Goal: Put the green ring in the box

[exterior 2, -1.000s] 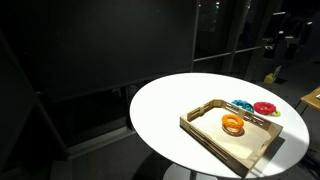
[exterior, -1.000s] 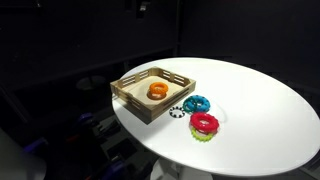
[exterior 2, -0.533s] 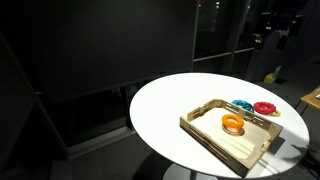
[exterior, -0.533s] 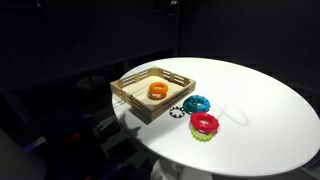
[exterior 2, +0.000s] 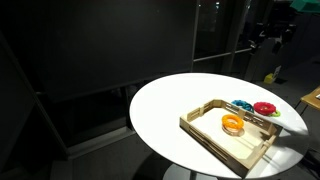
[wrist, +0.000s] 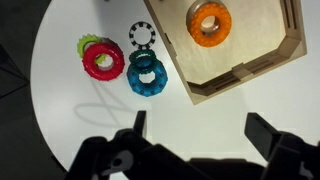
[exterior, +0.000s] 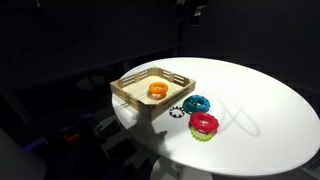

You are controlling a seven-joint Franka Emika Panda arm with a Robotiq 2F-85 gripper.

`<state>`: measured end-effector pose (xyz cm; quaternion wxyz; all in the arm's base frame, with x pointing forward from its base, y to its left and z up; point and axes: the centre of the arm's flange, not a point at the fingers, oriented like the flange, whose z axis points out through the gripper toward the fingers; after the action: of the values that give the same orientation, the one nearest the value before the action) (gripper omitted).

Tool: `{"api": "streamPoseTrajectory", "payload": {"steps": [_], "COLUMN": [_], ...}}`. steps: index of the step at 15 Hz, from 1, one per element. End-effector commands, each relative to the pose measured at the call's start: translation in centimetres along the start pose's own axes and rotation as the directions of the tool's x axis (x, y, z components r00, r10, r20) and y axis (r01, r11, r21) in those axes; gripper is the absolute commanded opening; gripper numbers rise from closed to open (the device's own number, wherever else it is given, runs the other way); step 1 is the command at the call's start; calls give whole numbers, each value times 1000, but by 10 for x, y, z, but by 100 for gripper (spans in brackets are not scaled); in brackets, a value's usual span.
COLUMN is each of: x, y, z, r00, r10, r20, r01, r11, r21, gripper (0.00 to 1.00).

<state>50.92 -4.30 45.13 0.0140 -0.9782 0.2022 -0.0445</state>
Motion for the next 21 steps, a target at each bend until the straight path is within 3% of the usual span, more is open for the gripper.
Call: {"api": "streamPoseTrajectory", "payload": {"steps": [1,6,10,17,21], "x": [0,-1,7,14,15], "y": [0,-3,15,45,51], "z": [1,1,21,89,130], "r00": [1000,1000,999,995,997], "r10": [0,-5,43,99,79], "r20": [2,3,-6,-22,-19], "r01": [0,5,-43,-101,-81], "r11": [1000,1000,997,984,981], "r21": [-1,0,-59,-149,-177], "gripper": [100,100,100,100,100]}}
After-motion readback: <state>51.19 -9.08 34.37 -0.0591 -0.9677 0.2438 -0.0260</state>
